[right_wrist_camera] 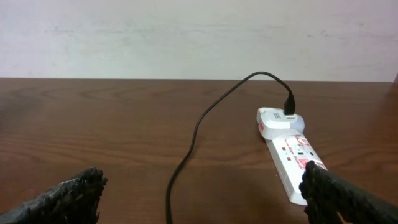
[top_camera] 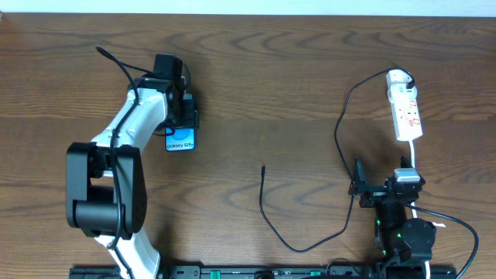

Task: Plug charger to phone and switch on socket
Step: 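Lift the phone with the left gripper and tilt it upright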

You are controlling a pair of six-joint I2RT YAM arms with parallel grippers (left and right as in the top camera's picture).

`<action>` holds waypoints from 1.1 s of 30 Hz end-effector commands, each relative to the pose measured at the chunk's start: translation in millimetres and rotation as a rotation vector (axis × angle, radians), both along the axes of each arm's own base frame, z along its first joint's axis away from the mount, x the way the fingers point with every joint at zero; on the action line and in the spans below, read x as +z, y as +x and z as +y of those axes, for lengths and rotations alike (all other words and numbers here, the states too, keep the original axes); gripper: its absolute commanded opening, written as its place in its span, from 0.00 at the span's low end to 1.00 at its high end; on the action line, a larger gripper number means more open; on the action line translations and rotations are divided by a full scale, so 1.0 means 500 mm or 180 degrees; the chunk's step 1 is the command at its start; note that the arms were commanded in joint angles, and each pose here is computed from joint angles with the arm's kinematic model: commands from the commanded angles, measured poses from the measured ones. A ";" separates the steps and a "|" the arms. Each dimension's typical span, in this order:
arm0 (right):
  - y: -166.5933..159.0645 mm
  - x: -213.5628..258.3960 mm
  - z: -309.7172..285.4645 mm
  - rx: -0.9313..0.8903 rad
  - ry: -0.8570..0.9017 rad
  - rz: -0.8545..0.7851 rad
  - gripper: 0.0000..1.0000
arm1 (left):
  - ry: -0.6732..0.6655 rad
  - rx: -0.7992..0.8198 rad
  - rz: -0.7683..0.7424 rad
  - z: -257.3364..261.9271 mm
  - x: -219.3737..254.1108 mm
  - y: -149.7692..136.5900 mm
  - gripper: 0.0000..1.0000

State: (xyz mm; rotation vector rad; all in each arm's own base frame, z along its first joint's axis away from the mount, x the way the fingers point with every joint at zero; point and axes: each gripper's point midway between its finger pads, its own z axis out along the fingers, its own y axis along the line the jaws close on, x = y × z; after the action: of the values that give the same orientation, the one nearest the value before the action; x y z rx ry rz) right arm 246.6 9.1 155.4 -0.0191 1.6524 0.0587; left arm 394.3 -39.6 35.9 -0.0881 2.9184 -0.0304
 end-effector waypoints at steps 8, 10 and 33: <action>0.000 -0.003 -0.002 -0.0028 0.0038 0.0020 0.99 | 0.0019 -0.0032 -0.0321 0.004 0.084 0.017 0.07; 0.000 -0.003 -0.002 -0.0028 0.0038 0.0020 0.99 | -0.0007 -0.0039 -0.0348 0.002 0.096 0.014 0.07; 0.000 -0.003 -0.002 -0.0028 0.0038 0.0020 0.99 | -0.1309 -0.0142 -0.0463 -0.127 0.204 -0.017 0.07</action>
State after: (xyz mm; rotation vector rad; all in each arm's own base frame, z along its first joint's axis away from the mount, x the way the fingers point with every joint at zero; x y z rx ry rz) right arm 246.6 9.1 155.4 -0.0191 1.6524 0.0587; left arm 384.0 -88.4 113.0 -0.0634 2.7795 -0.4723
